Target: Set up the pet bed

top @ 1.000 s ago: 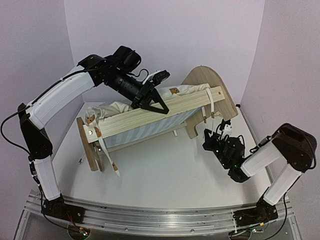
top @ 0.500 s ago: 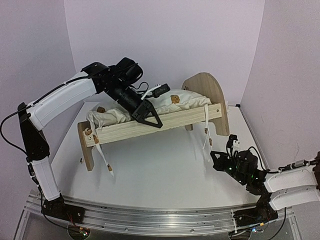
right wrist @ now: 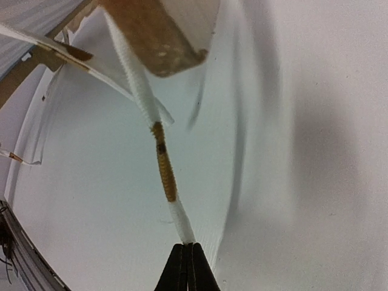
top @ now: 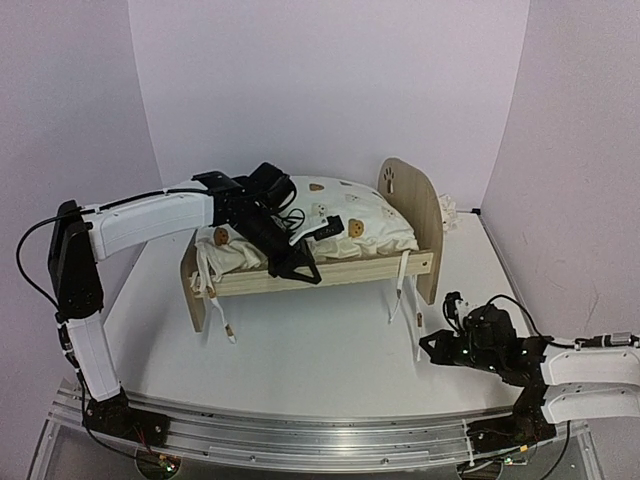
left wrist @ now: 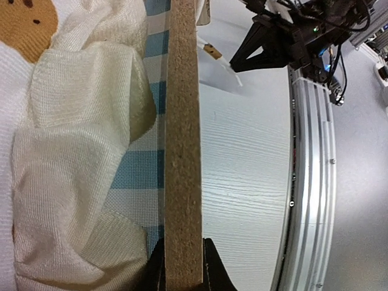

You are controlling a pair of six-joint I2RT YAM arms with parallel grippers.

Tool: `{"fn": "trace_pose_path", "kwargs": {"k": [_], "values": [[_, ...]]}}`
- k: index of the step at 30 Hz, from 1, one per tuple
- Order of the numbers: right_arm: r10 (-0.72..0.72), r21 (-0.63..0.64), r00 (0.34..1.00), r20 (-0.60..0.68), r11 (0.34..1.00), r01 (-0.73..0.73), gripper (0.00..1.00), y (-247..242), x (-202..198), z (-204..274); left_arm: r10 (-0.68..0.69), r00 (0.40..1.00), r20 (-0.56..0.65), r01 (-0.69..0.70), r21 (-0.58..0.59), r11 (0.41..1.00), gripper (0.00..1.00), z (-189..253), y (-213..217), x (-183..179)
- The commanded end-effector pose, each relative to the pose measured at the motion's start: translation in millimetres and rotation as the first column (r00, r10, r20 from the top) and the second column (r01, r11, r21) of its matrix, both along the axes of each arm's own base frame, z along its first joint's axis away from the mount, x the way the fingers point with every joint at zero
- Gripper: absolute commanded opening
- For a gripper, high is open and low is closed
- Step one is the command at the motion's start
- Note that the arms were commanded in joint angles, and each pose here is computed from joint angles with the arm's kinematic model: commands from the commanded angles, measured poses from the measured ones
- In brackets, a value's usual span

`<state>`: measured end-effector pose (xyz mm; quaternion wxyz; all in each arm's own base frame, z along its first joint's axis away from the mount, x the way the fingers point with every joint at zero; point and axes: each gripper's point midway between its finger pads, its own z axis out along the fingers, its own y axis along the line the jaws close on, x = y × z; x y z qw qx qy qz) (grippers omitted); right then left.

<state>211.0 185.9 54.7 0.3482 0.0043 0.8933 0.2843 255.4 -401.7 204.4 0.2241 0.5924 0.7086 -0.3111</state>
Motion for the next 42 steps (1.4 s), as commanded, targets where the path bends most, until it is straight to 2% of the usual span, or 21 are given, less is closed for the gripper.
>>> {"fn": "trace_pose_path", "kwargs": {"k": [1, 10, 16, 20, 26, 29, 33, 37, 40, 42], "values": [[0.086, 0.021, 0.991, -0.098, 0.996, -0.085, 0.00, 15.3, -14.3, 10.4, -0.091, 0.952, 0.292, 0.145, -0.168, 0.975, 0.00, 27.4, -26.0, 24.8], [0.177, 0.116, 0.965, -0.194, 0.981, -0.156, 0.00, 37.8, -27.7, 19.2, -0.138, 0.955, 0.264, 0.167, -0.088, 0.982, 0.00, -41.0, -23.2, 25.6], [0.189, 0.120, 0.933, -0.307, 0.980, -0.159, 0.00, 38.7, -41.1, 24.3, -0.169, 0.943, 0.286, 0.194, -0.064, 0.979, 0.01, -54.6, -23.0, 29.8], [0.149, 0.155, 0.912, -0.382, 0.983, -0.095, 0.00, 39.1, -45.4, 29.9, -0.217, 0.926, 0.310, 0.248, -0.064, 0.967, 0.20, -59.0, -20.1, 22.7], [0.053, 0.178, 0.885, -0.463, 0.983, 0.034, 0.00, 37.2, -42.5, 27.6, -0.276, 0.906, 0.321, 0.334, -0.141, 0.932, 0.52, -46.2, -19.8, 2.6], [0.045, 0.194, 0.858, -0.512, 0.979, 0.064, 0.00, 42.2, -43.7, 27.2, -0.286, 0.890, 0.355, 0.370, -0.196, 0.908, 0.59, -23.1, -17.4, -7.1], [0.054, 0.231, 0.853, -0.519, 0.970, 0.079, 0.00, 50.9, -38.6, 40.9, -0.280, 0.862, 0.422, 0.420, -0.285, 0.862, 0.62, 14.6, -10.5, -23.5], [0.038, 0.260, 0.855, -0.517, 0.959, 0.115, 0.00, 53.5, -33.5, 49.0, -0.220, 0.928, 0.299, 0.325, -0.369, 0.871, 0.56, 27.1, -17.7, -50.8], [0.021, 0.284, 0.860, -0.510, 0.948, 0.146, 0.00, 53.8, -29.4, 50.6, -0.216, 0.963, 0.161, 0.263, -0.385, 0.885, 0.56, -2.2, -34.9, -97.6], [0.004, 0.291, 0.857, -0.516, 0.941, 0.171, 0.00, 52.5, -28.1, 47.9, -0.166, 0.985, 0.044, 0.168, -0.447, 0.879, 0.58, -13.7, -50.6, -114.4]]}}
